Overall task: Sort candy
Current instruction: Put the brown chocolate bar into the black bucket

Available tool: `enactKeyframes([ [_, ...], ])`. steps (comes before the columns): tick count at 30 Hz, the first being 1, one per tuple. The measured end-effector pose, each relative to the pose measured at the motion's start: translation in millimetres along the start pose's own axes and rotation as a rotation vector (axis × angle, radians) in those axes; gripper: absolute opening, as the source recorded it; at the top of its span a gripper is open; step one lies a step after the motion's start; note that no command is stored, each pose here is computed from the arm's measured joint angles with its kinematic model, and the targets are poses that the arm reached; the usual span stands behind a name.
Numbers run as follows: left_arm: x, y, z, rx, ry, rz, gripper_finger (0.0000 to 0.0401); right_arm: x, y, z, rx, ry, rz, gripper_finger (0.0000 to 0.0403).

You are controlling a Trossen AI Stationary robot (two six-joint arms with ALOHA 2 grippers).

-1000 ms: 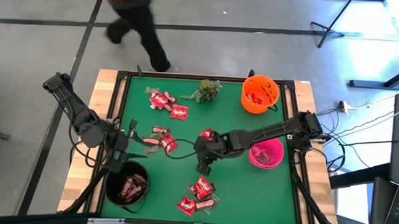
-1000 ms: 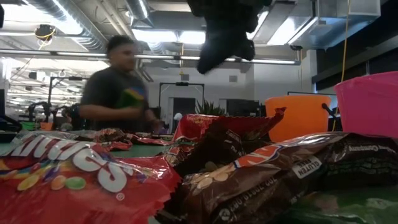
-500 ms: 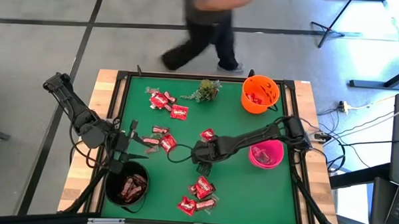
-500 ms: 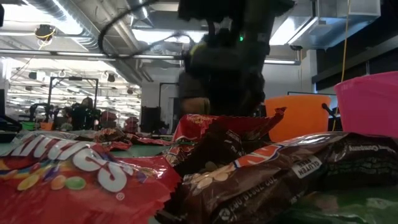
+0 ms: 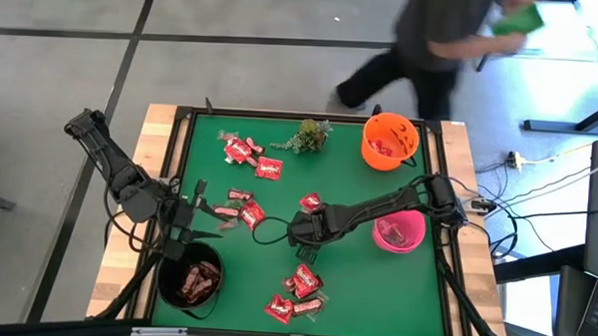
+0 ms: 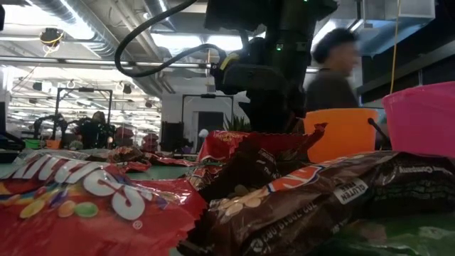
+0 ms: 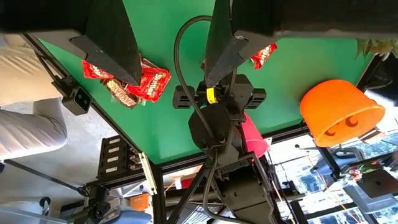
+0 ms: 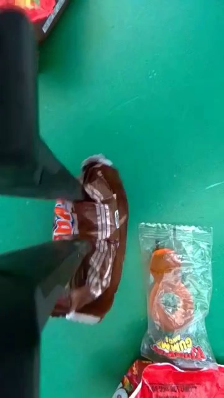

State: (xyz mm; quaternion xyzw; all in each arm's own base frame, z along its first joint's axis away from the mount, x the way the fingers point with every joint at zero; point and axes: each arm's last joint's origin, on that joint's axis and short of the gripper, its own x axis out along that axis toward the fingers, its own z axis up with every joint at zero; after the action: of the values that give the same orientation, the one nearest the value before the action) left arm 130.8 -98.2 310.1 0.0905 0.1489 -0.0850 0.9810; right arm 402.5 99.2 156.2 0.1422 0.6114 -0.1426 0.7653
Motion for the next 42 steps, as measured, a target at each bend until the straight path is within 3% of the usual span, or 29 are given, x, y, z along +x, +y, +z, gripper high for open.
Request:
enactKeyframes([
  [6, 0, 0, 0, 0.0, 0.0, 0.001, 0.0166, -2, 0, 0, 0.0, 0.0, 0.01, 0.0008],
  [13, 0, 0, 0, 0.0, 0.0, 0.001, 0.0166, -11, 1, 2, 0.0, -0.002, 0.014, 0.0002],
  [20, 0, 0, 0, 0.0, 0.0, 0.001, 0.0166, -51, 11, 17, -0.003, -0.088, 0.057, 0.0001],
  [25, 0, 0, 0, 0.021, 0.007, 0.001, 0.0166, -90, 28, 35, -0.049, -0.25, 0.116, 0.0001],
  [33, -29, 18, 25, 0.003, -0.026, 0.037, 0.0166, -153, 69, 57, -0.21, -0.664, 0.353, 0.0],
  [37, -35, 21, 23, 0.006, -0.016, 0.0, 0.0166, -167, 83, 61, -0.287, -0.837, 0.428, 0.0],
  [40, -29, 16, 19, 0.021, 0.011, -0.066, 0.0166, -172, 86, 62, -0.311, -0.89, 0.434, 0.0],
  [42, -20, 9, 16, 0.093, 0.022, -0.078, 0.0166, -172, 85, 63, -0.309, -0.894, 0.43, 0.0],
])
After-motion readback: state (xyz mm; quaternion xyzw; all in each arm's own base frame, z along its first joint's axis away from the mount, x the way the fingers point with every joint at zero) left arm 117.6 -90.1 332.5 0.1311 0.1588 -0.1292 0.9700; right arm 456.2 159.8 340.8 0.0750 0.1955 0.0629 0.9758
